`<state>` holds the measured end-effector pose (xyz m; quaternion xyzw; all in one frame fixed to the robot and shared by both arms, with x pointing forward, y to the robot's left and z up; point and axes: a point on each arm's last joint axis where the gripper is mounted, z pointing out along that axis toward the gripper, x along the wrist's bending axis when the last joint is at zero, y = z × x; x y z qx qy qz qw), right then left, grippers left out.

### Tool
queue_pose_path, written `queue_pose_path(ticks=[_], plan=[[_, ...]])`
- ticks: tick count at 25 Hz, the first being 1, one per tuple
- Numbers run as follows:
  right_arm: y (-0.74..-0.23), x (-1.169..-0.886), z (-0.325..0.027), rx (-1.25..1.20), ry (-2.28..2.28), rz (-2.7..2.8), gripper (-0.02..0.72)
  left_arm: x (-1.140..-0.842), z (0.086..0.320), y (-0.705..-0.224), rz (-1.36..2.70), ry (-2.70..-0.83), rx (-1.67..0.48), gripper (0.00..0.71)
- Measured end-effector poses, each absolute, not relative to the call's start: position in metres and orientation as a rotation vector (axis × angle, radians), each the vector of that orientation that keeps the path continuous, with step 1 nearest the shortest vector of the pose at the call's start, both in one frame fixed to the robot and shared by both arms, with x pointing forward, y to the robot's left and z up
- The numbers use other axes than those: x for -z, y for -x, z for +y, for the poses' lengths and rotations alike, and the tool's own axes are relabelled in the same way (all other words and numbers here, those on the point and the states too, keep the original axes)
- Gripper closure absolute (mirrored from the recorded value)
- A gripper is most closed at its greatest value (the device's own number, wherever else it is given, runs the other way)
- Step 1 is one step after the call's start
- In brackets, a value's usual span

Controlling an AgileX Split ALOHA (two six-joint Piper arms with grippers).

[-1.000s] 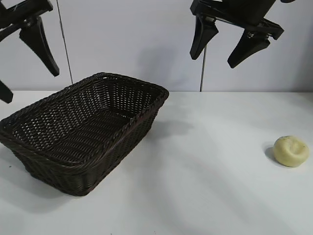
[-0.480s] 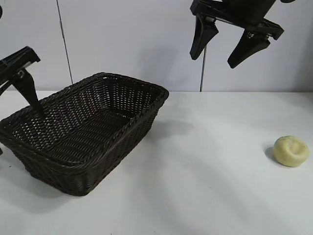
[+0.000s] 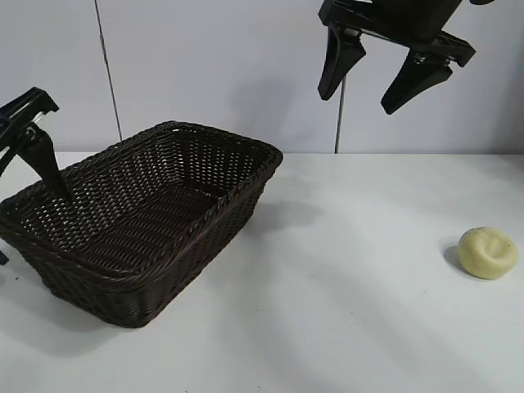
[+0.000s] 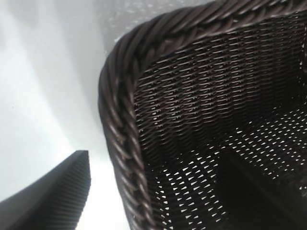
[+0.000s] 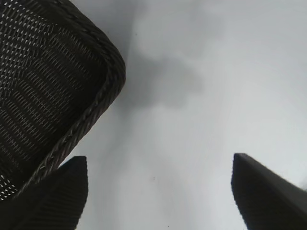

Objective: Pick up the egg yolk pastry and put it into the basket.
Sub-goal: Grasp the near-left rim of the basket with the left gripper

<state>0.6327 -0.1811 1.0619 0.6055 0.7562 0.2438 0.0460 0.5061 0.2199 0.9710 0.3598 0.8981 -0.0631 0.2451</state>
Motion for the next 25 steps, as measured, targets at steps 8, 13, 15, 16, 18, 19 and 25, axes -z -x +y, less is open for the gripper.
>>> queue_pose_path(ticks=[8, 13, 15, 16, 18, 19, 25], plan=[[-0.633, -1.062, -0.181, -0.742, -1.849, 2.310, 0.113, -0.957, 0.219, -0.511, 2.488, -0.979, 0.174, 0.179], [-0.632, -1.062, -0.181, -0.732, -1.853, 2.318, 0.113, -0.932, 0.219, -0.519, 2.548, -0.975, 0.172, 0.179], [-0.632, -1.061, -0.181, -0.731, -1.853, 2.319, 0.113, -0.924, 0.218, -0.520, 2.572, -0.963, 0.185, 0.179], [-0.632, -1.061, -0.181, -0.731, -1.853, 2.320, 0.113, -0.921, 0.216, -0.520, 2.581, -0.960, 0.191, 0.179], [-0.632, -1.061, -0.181, -0.731, -1.853, 2.320, 0.113, -0.918, 0.216, -0.521, 2.593, -0.950, 0.201, 0.179], [-0.632, -1.061, -0.181, -0.731, -1.853, 2.320, 0.113, -0.917, 0.215, -0.521, 2.590, -0.948, 0.199, 0.182], [-0.631, -1.061, -0.181, -0.730, -1.854, 2.321, 0.113, -0.917, 0.215, -0.522, 2.587, -0.942, 0.195, 0.471]])
